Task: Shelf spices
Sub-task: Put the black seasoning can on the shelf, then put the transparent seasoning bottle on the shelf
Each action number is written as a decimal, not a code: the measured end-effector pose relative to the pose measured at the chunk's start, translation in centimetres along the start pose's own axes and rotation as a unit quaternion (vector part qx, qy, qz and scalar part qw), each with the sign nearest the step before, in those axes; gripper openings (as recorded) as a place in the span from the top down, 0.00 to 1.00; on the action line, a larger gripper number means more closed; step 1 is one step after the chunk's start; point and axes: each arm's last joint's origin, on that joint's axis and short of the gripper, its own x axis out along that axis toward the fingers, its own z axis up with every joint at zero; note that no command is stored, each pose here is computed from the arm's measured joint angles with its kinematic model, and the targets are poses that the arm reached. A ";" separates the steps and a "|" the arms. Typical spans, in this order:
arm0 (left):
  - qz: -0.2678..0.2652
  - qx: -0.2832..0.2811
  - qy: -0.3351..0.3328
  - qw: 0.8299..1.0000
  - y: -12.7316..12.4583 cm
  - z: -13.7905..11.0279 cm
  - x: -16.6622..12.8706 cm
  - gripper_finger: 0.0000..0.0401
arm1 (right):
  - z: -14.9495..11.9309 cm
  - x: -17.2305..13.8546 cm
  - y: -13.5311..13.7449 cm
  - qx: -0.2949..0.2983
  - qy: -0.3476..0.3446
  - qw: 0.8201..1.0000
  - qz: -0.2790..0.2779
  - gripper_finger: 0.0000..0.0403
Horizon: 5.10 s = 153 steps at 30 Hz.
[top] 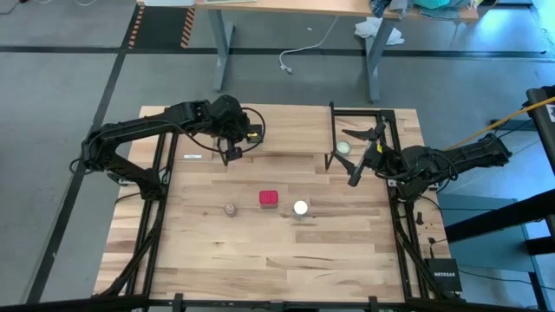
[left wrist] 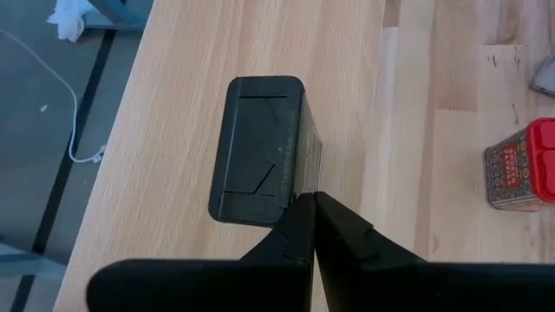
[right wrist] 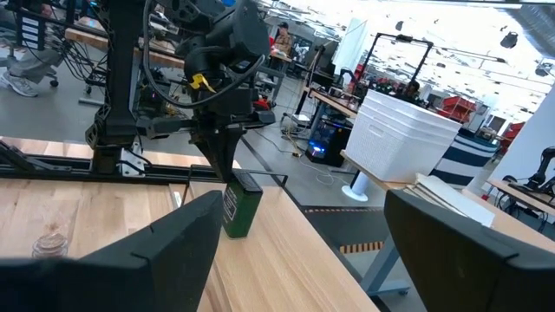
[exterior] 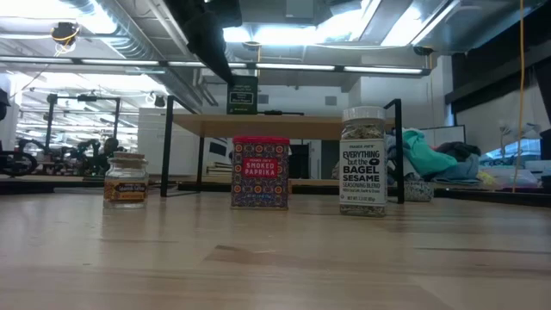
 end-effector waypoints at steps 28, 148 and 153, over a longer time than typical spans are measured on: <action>-0.163 0.011 0.120 0.979 -10.1 -6.1 0.8 0.97 | -0.1 0.0 0.0 -0.003 0.004 1.000 0.001 0.19; -0.002 0.037 -0.881 0.471 -5.6 -0.1 -25.4 0.56 | -0.3 0.0 0.1 -0.009 0.011 1.000 0.004 0.19; 0.000 0.008 -0.899 0.439 -5.3 -0.6 -26.1 0.56 | -0.3 0.0 0.1 -0.009 0.011 1.000 0.004 0.19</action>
